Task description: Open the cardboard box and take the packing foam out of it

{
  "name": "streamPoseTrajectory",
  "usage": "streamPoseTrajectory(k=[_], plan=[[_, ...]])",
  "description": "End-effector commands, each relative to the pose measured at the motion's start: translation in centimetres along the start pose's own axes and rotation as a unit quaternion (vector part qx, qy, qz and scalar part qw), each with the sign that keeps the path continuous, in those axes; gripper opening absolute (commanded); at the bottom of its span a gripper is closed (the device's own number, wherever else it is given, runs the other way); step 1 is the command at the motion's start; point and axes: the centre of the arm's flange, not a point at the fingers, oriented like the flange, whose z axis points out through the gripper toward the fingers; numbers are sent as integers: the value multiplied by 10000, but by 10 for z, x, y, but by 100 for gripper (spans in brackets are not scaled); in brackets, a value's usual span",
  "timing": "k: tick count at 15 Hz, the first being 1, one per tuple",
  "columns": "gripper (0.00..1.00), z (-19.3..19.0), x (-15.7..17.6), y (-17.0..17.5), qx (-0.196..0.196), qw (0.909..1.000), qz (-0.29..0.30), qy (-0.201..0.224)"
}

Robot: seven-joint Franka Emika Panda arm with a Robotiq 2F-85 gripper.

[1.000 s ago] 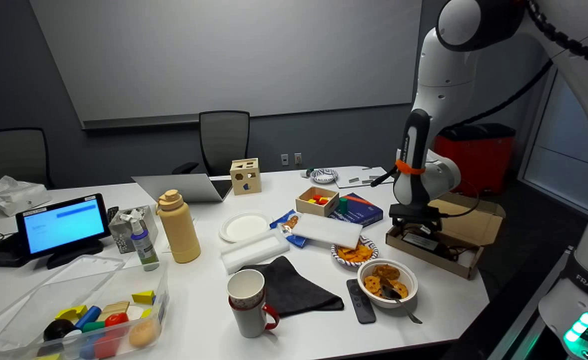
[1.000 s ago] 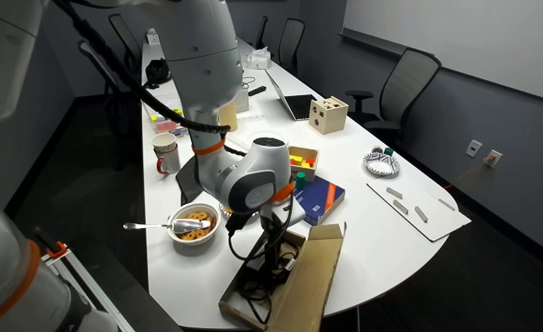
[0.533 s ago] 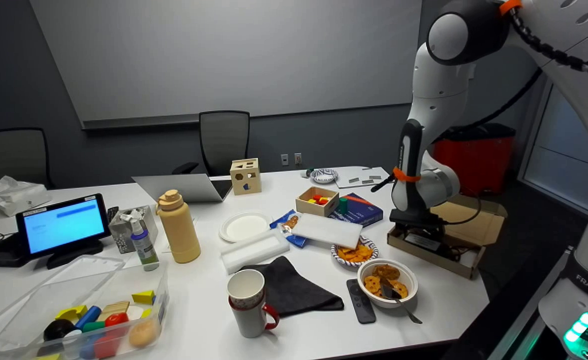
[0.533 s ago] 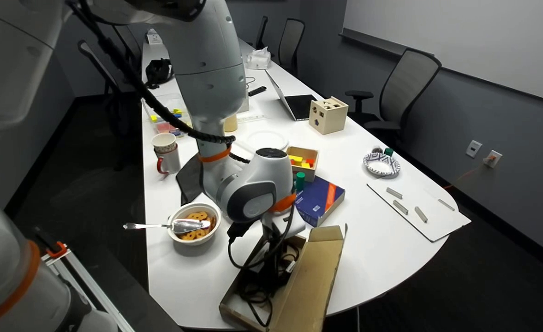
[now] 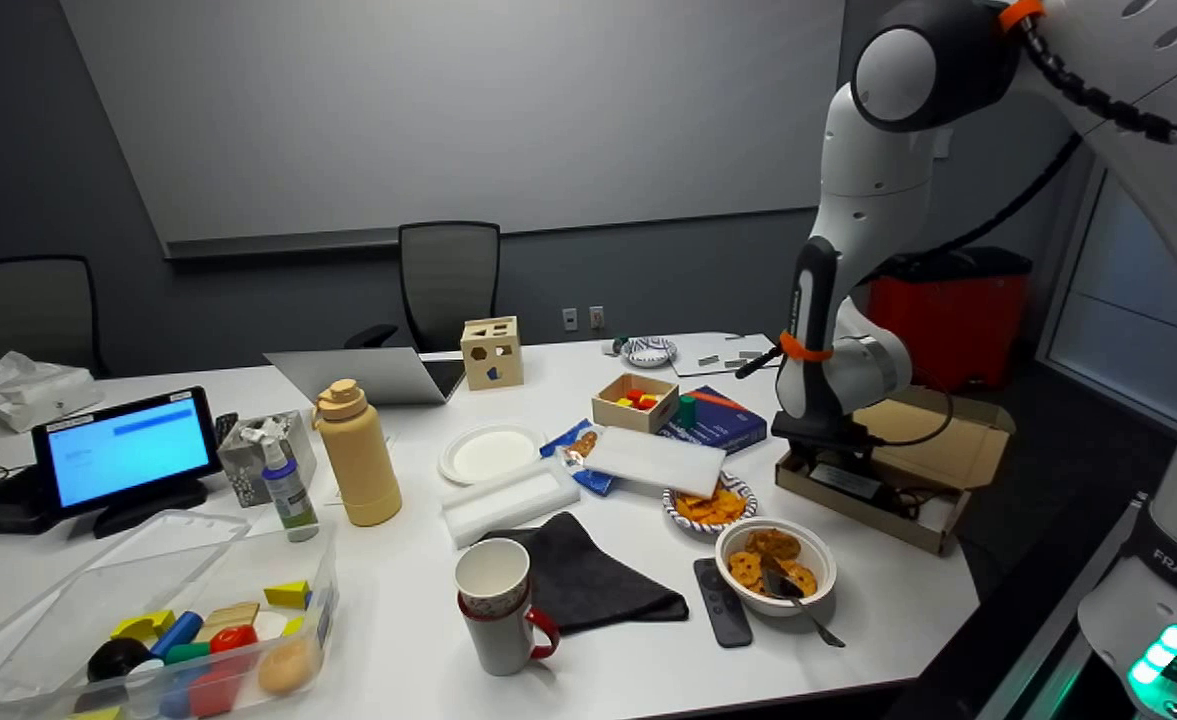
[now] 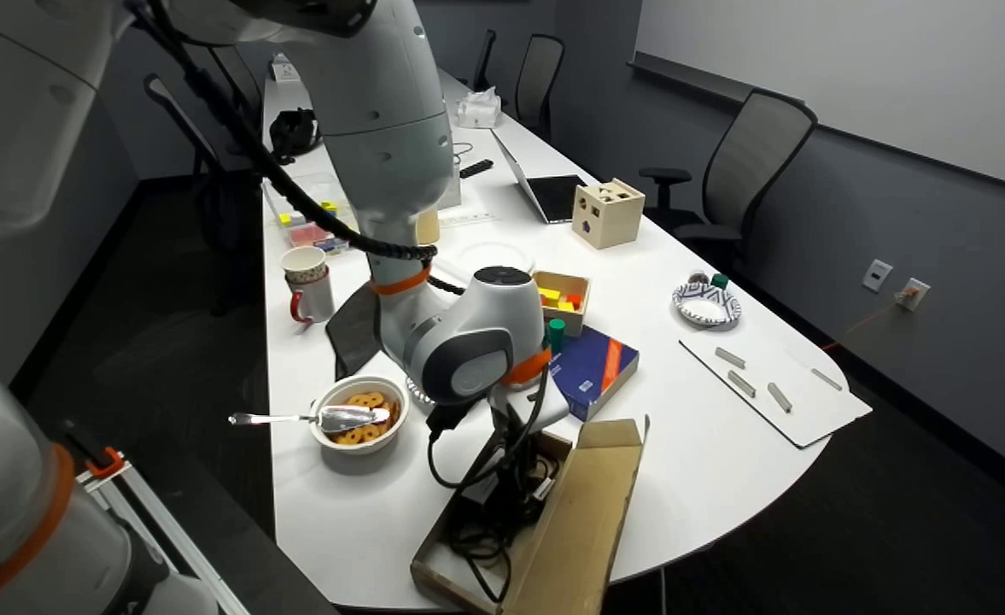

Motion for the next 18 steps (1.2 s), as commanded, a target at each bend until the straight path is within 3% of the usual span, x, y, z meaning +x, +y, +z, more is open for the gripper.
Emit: streamPoseTrajectory(k=[1,5,12,18], plan=[[30,22,0,0,-101,9999,-1,106],[5,21,-1,-2,-103,9999,-24,110],[5,-25,9,-1,-321,9991,-282,44],[5,-69,54,-3,-711,9969,-323,8]])
